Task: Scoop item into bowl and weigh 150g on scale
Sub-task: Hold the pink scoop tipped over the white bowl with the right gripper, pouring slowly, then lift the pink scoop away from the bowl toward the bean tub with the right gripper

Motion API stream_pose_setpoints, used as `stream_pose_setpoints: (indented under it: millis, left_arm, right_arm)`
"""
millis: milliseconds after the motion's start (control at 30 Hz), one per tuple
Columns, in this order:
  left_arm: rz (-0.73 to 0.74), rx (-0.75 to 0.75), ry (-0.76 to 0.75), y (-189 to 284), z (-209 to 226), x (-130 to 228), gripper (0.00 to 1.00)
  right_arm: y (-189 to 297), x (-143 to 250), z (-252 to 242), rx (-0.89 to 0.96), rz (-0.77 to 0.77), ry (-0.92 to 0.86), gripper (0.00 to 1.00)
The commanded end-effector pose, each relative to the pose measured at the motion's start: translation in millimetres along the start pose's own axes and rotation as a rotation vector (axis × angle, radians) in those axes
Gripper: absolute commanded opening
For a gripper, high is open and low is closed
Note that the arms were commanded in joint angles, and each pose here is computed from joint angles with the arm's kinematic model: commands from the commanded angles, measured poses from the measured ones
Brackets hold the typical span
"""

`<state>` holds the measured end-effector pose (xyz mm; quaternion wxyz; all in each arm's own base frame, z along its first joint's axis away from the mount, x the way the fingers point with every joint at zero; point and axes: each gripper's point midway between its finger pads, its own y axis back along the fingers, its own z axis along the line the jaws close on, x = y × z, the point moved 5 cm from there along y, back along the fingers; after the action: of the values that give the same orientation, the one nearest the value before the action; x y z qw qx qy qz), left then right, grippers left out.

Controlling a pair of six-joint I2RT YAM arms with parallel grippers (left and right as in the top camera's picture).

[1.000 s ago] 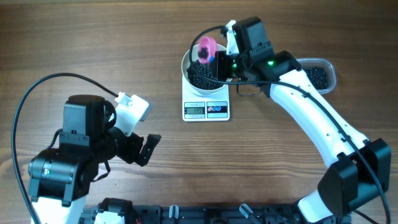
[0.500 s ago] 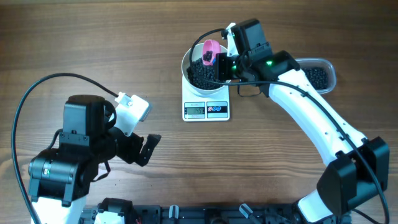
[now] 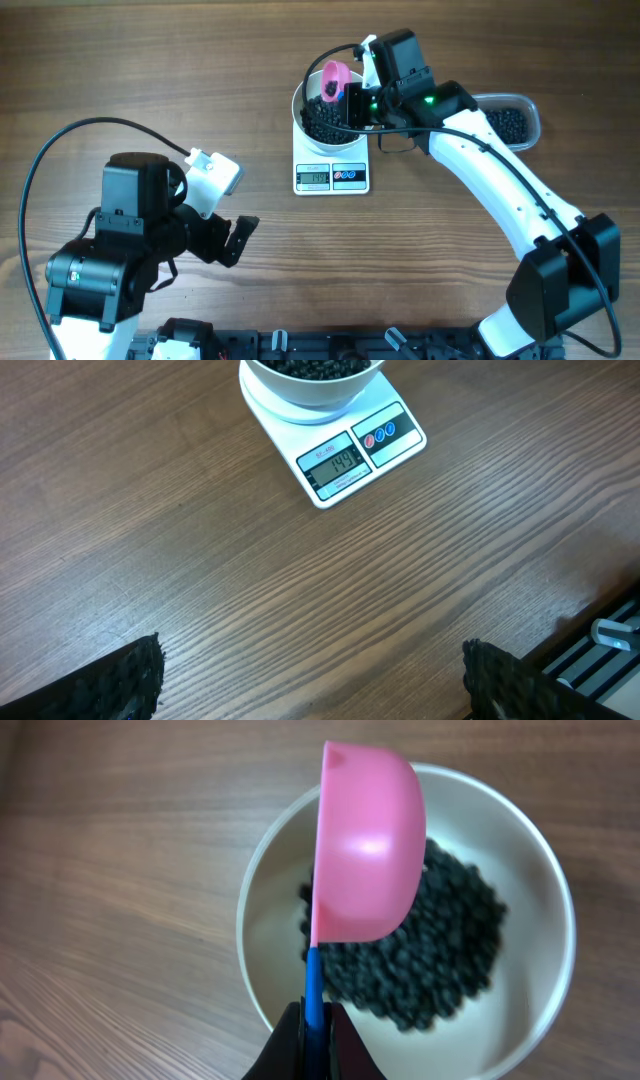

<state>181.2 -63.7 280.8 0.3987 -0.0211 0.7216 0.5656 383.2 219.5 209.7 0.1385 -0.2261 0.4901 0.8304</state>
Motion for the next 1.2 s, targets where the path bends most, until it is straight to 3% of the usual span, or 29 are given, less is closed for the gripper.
stream_pose_setpoints:
  millis: [0,233,500,800,1167]
  left_arm:
    - [-0.017,-0.012,-0.02,4.2,1.6,-3.6,1.0]
    - [-0.017,-0.012,-0.02,4.2,1.6,-3.6,1.0]
    - [-0.017,-0.013,-0.02,4.2,1.7,-3.6,1.0]
    - [-0.017,-0.013,-0.02,4.2,1.7,-3.6,1.0]
    - [-0.017,-0.013,-0.02,4.2,1.7,-3.6,1.0]
  right_arm:
    - [-2.1,2.5,3.9,-0.019,0.022,-0.019,0.04]
    - [-1.0,2.0,18.8,-0.131,0.045,-0.118,0.04]
    - [2.6,-21.9,25.3,-0.19,-0.062,-0.155,0.04]
    - [24.3,-64.0,-8.9,-0.29,-0.182,-0.211,0.04]
    - [46.4,-84.1,-78.8,-0.207,-0.256,-0.318,0.04]
